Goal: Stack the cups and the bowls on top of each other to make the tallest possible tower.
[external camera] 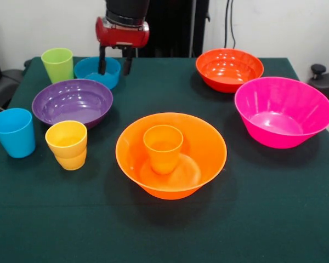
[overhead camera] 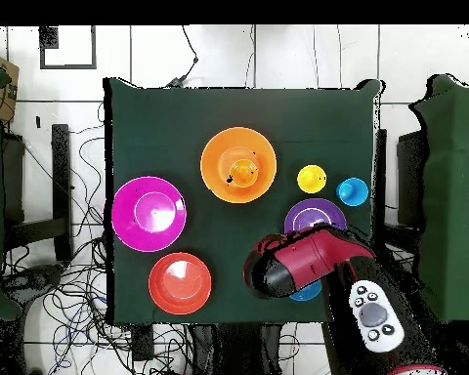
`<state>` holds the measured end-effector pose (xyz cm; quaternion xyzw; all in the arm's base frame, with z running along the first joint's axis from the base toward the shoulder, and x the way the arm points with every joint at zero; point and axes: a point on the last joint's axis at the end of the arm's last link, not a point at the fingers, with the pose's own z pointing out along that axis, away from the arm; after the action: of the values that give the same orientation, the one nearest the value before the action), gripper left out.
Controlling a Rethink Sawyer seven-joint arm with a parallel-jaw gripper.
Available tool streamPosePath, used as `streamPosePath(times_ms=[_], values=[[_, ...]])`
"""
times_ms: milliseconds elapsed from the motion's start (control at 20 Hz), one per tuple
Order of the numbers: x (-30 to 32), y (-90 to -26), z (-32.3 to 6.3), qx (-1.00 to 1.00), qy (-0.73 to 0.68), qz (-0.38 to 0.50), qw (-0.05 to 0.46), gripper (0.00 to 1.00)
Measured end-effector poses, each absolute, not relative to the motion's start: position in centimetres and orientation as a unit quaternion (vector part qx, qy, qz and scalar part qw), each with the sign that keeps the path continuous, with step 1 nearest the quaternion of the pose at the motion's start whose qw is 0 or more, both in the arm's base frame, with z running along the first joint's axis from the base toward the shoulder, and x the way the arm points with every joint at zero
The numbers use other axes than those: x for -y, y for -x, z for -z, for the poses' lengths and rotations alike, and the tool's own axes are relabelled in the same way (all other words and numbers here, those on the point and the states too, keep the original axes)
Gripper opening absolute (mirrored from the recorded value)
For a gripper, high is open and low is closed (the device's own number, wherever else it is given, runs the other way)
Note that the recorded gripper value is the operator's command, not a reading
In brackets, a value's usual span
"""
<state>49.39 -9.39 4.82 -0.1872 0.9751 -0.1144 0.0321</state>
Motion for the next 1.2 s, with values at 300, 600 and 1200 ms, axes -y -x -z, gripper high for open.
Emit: streamPosePath(times_ms=[300,600,1200], values=[[10.0,-48.2,-3.4,-0.979,0.168,0.116,0.018,1.00],[12.5,-47.8,-3.1,-0.983,0.138,0.117,0.012,1.00],[13.7,-47.3,-0.3,-0.989,0.111,0.096,-0.003,1.00]])
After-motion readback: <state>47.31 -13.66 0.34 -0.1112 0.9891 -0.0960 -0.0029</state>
